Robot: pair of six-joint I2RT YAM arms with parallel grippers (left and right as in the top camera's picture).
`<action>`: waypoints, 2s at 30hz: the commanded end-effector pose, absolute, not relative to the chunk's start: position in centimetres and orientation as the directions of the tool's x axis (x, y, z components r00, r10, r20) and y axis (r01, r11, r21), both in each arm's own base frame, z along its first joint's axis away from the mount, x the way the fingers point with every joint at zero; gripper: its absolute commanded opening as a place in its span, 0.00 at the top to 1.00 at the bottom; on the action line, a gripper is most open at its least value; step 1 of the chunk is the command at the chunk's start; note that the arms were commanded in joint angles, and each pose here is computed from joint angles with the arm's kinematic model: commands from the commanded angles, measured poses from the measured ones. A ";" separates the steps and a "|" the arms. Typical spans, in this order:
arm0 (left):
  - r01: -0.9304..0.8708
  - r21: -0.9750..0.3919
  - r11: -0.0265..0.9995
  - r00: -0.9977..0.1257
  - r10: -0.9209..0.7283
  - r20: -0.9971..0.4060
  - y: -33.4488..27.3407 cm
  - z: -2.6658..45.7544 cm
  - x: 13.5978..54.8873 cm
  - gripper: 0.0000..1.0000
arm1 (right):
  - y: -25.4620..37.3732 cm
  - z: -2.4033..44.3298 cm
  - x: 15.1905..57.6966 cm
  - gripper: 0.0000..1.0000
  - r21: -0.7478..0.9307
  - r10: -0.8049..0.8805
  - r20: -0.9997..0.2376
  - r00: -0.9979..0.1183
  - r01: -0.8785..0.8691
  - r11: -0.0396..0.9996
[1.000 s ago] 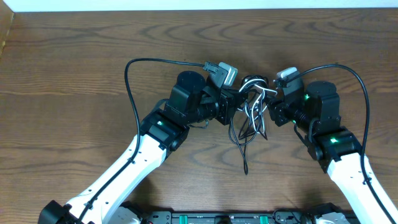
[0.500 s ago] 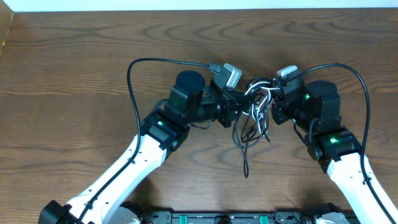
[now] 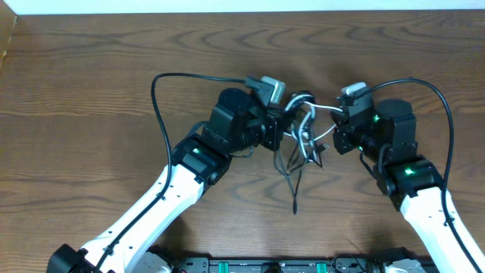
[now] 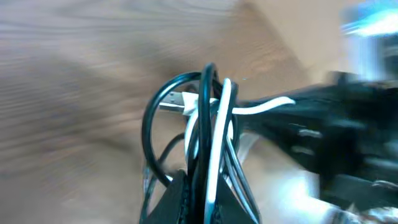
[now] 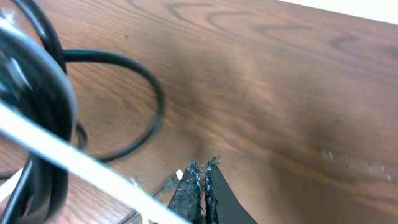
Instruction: Untangle cables
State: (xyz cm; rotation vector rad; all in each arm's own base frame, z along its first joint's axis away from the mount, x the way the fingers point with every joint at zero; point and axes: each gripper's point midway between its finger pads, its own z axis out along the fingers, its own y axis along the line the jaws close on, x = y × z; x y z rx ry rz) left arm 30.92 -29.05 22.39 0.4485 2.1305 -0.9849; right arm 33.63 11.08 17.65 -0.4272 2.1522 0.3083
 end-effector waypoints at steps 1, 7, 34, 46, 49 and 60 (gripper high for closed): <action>0.372 -0.371 0.851 -0.610 -0.077 -0.789 -24.8 21.9 34.8 0.92 | 9.8 19.8 33.2 0.99 0.088 -0.115 -0.844 -0.523 -0.347 0.934; 0.251 -0.281 0.926 -0.603 -0.078 -0.794 -22.0 20.7 35.6 0.92 | 8.7 22.8 31.8 0.99 0.099 -0.054 -0.881 -0.470 -0.294 0.951; 0.527 -0.450 0.721 -0.658 0.011 -0.753 -27.7 22.0 32.0 0.92 | 9.4 24.7 28.6 0.20 0.109 -0.069 -0.898 -0.434 -0.373 0.922; 0.726 -0.548 0.417 -0.627 0.073 -0.775 -31.6 25.7 28.0 0.92 | 10.8 23.5 29.4 0.22 0.077 -0.150 -0.889 -0.432 -0.464 0.883; 0.727 -0.549 0.413 -0.627 0.075 -0.775 -31.6 25.7 27.9 0.92 | 11.3 23.3 29.9 0.22 0.088 -0.148 -0.891 -0.430 -0.483 0.871; 0.727 -0.547 0.415 -0.626 0.074 -0.776 -31.6 25.7 27.9 0.92 | 12.6 22.1 30.8 0.81 0.128 -0.151 -0.877 -0.455 -0.526 0.841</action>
